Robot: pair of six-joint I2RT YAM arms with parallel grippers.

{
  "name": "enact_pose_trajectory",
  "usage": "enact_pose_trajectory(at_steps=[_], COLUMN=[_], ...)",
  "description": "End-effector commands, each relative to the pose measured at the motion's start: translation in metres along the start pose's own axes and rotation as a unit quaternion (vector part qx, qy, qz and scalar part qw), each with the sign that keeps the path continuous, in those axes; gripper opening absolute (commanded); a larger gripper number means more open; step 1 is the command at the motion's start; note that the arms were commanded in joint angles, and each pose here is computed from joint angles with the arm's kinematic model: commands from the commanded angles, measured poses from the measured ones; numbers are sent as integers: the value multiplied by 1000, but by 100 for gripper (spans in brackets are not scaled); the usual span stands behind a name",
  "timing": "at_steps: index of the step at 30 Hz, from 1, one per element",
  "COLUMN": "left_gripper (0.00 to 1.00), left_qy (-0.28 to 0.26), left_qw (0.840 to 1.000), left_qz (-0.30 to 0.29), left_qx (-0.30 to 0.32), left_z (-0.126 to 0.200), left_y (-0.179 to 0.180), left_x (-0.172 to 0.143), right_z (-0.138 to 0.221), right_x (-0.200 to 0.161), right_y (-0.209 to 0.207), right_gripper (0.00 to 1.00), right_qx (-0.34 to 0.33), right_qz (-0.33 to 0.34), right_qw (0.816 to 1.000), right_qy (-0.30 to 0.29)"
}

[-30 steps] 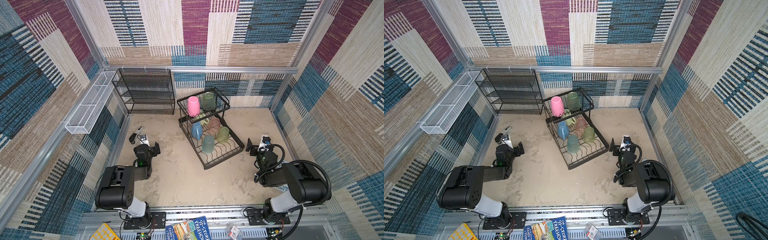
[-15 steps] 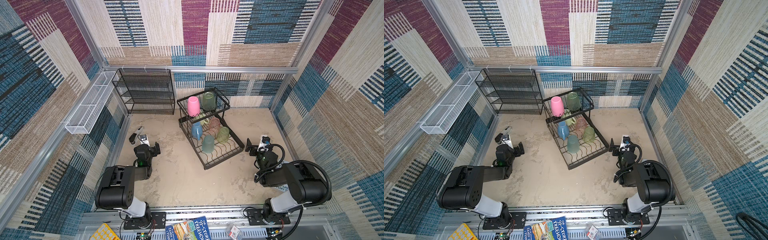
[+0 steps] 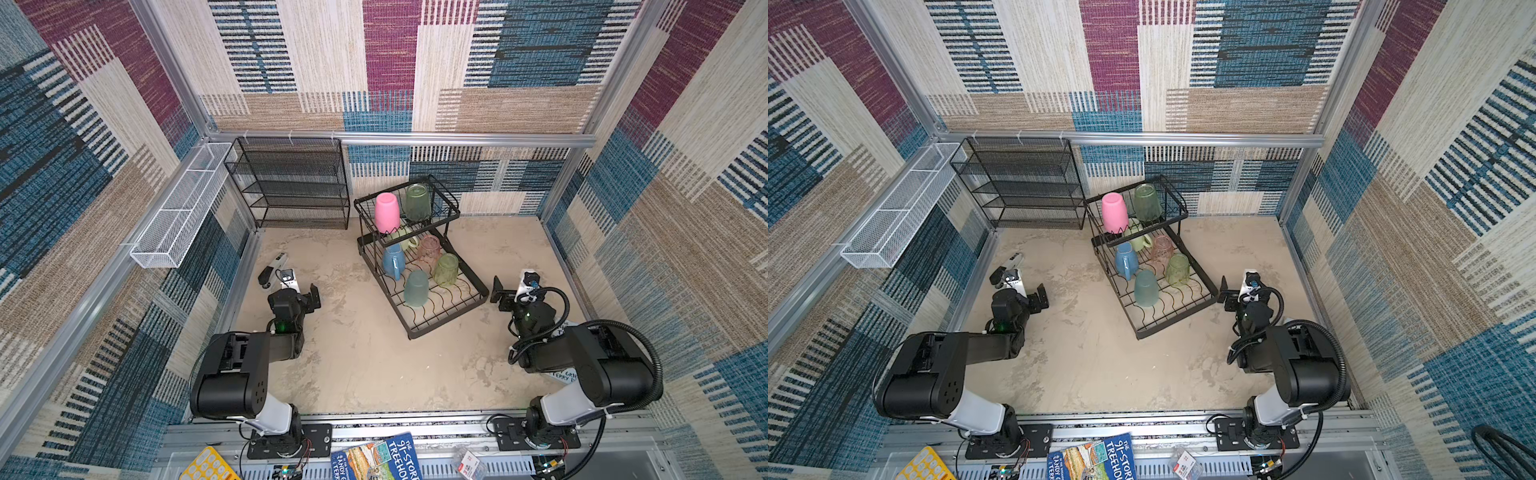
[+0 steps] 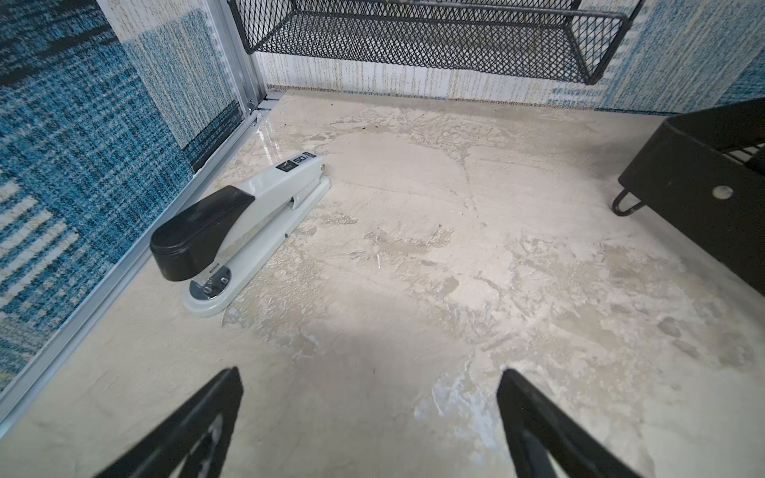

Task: Load cups into a dish rack
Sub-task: Reset both arms

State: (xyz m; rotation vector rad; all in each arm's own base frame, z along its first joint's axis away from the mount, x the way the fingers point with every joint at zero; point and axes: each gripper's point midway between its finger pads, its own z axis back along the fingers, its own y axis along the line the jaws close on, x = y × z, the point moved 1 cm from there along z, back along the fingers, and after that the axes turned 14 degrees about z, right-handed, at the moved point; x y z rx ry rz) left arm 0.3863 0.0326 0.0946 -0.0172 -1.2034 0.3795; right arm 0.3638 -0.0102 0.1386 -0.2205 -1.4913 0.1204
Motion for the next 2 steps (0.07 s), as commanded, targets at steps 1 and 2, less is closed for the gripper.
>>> enact_pose_trajectory(at_steps=[1,2], left_gripper=[99,99], left_qy=[-12,-11], left_qw=[1000,1000], left_qz=[-6,-7], left_qx=[-5,-4], left_z=[1,1], left_y=[-2,-2], left_x=[6,5], right_z=[2,2], right_x=[6,6], right_y=[0,0], right_gripper=[100,100], right_qx=[2,2], right_qz=[-3,-3], right_qw=[1000,1000], right_qy=[-14,-14])
